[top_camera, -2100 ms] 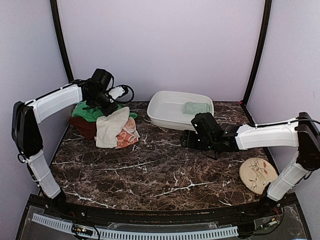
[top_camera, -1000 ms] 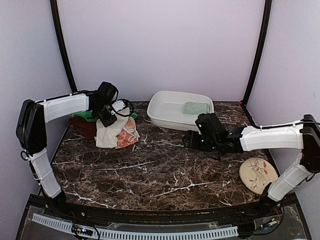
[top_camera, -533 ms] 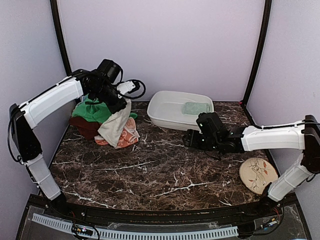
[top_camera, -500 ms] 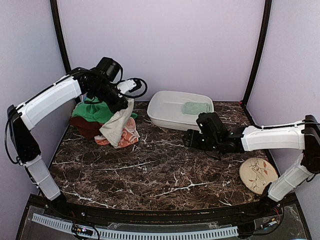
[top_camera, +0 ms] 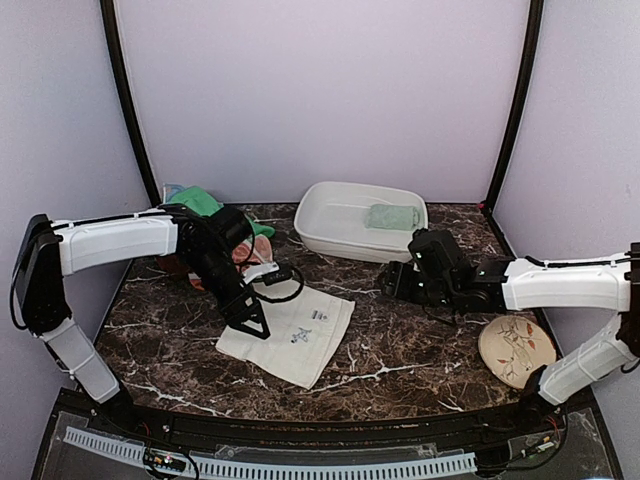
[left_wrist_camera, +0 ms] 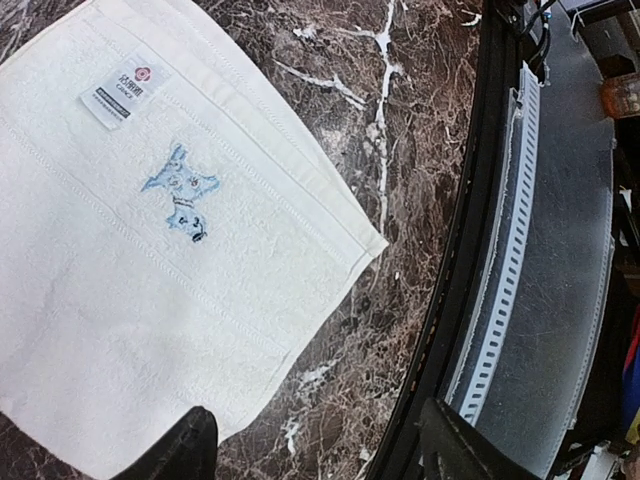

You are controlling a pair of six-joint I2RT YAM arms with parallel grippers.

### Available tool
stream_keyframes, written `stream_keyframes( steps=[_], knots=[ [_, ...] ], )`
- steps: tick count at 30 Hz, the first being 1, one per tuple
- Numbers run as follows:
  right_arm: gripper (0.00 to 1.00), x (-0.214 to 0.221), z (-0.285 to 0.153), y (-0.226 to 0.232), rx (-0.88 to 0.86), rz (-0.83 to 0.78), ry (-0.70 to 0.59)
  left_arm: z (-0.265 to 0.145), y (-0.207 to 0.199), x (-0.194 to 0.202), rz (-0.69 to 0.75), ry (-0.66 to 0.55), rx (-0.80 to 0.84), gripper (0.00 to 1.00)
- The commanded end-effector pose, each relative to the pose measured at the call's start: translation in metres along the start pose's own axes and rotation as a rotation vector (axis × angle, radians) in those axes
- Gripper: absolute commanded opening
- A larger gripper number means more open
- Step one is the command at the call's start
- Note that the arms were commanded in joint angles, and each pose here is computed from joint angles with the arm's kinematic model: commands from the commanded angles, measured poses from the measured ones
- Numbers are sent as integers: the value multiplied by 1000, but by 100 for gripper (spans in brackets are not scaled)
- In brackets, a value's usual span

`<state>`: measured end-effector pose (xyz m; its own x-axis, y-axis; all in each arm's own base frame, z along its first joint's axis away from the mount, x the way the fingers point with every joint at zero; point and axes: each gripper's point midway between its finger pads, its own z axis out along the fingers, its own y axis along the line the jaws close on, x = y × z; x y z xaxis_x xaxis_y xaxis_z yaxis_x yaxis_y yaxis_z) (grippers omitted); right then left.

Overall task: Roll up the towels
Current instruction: Place the towel at the center of the board, then pick up the towel from the center of the board.

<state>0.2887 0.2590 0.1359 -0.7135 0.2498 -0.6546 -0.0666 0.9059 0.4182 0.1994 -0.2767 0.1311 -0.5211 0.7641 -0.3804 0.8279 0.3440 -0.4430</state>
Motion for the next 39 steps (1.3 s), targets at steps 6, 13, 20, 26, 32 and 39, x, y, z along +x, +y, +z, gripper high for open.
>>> stream_keyframes(
  steps=[6,13,20,26,32,39],
  knots=[
    [76,-5,-8,-20,97,-26,-5,19,-25,-2,229,-12,53,68],
    [76,7,-3,-35,99,-5,41,74,-40,-9,381,69,-38,66],
    [78,24,35,-15,49,12,130,59,20,-83,150,-142,-192,65],
    [78,39,77,0,41,11,212,54,62,-131,23,-269,-219,65],
    [75,44,69,-8,44,54,208,90,82,-150,-78,-234,-170,64],
    [74,51,38,-42,81,85,185,128,80,-153,-97,-189,-164,60]
  ],
)
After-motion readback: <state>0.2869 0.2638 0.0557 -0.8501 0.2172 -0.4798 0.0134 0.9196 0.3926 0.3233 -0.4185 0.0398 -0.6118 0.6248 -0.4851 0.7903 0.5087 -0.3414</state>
